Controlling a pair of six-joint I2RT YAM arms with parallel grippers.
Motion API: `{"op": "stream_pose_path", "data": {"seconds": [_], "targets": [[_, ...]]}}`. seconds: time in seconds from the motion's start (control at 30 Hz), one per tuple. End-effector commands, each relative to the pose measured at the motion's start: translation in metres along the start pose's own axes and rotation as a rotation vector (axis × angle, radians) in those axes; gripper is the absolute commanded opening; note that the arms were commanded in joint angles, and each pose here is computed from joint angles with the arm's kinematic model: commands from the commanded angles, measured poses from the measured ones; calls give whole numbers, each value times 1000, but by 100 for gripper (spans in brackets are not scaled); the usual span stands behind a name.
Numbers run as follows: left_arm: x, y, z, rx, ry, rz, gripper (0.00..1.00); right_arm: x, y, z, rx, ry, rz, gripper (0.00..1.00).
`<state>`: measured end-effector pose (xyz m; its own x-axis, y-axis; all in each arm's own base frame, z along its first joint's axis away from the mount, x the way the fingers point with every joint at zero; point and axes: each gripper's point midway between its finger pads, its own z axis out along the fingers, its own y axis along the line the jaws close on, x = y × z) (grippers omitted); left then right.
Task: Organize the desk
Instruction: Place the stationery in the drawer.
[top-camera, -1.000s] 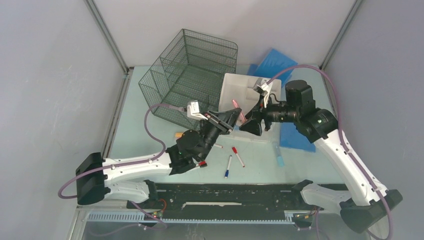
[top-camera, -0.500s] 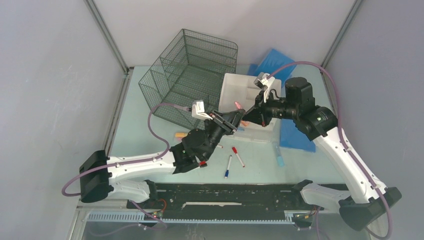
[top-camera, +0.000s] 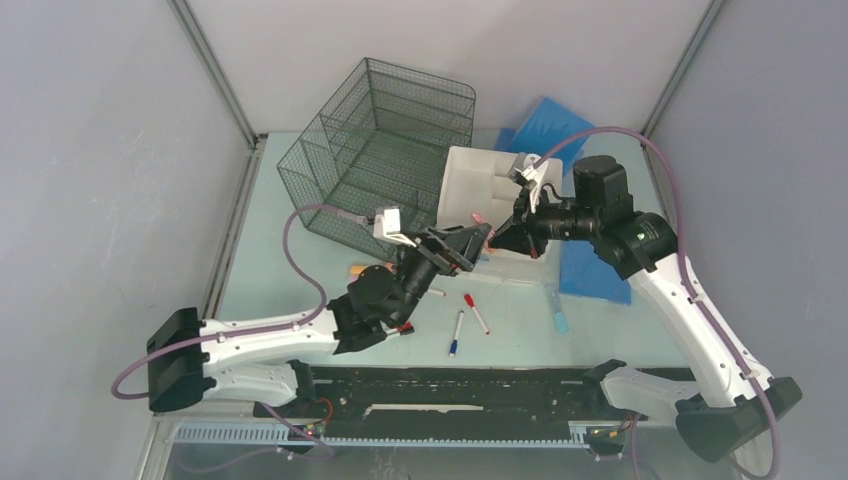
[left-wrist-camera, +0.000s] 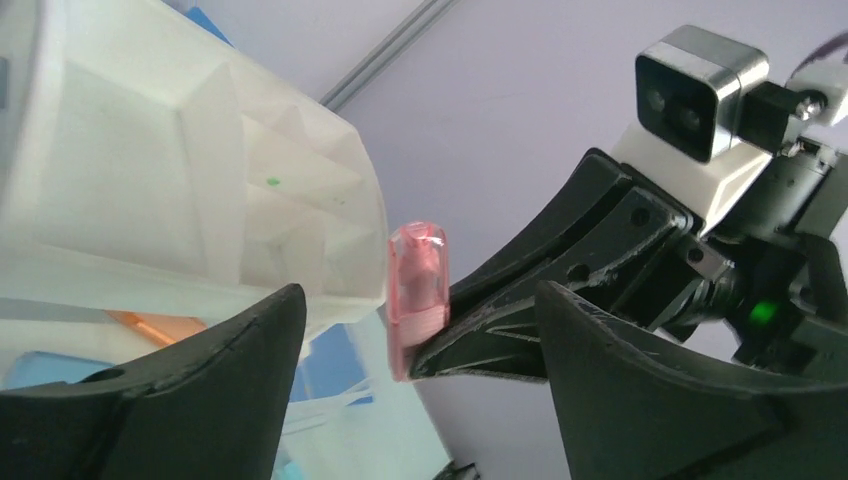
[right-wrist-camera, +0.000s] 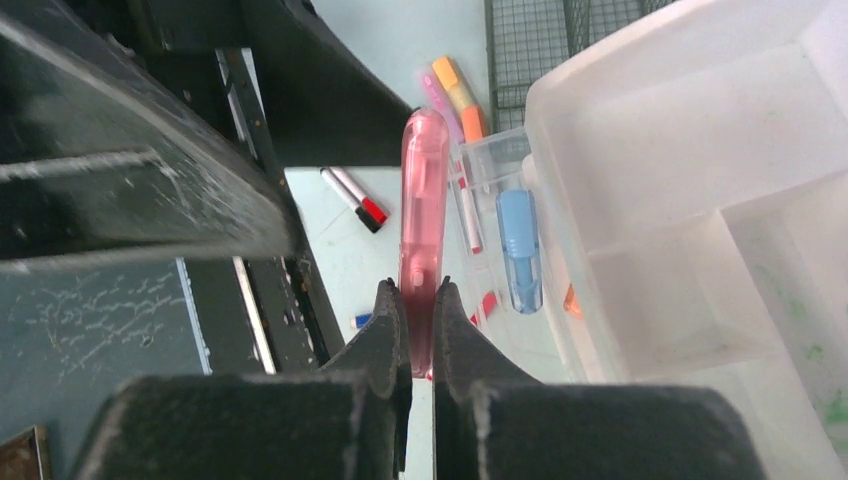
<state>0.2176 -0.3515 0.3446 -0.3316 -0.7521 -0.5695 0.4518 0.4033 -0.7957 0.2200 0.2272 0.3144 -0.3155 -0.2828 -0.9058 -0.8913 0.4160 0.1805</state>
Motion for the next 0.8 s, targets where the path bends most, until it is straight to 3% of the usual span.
{"op": "stream_pose_path", "data": {"seconds": [0.0,0.07,0.33,0.53,0.77], "targets": [[-12,-7,-20,107,3,158,93,14,6,-12,-49,29,-122,0],[-5,-5,-30,161,44,237,100,22,1,-13,-27,56,-155,0],[8,37,-63,239,216,369,100,49,-31,-21,125,179,-274,0],[-11,76,-86,131,192,472,100,63,-53,-22,212,235,-303,0],[-18,112,-103,41,157,482,100,74,-62,-21,235,259,-291,4]]}}
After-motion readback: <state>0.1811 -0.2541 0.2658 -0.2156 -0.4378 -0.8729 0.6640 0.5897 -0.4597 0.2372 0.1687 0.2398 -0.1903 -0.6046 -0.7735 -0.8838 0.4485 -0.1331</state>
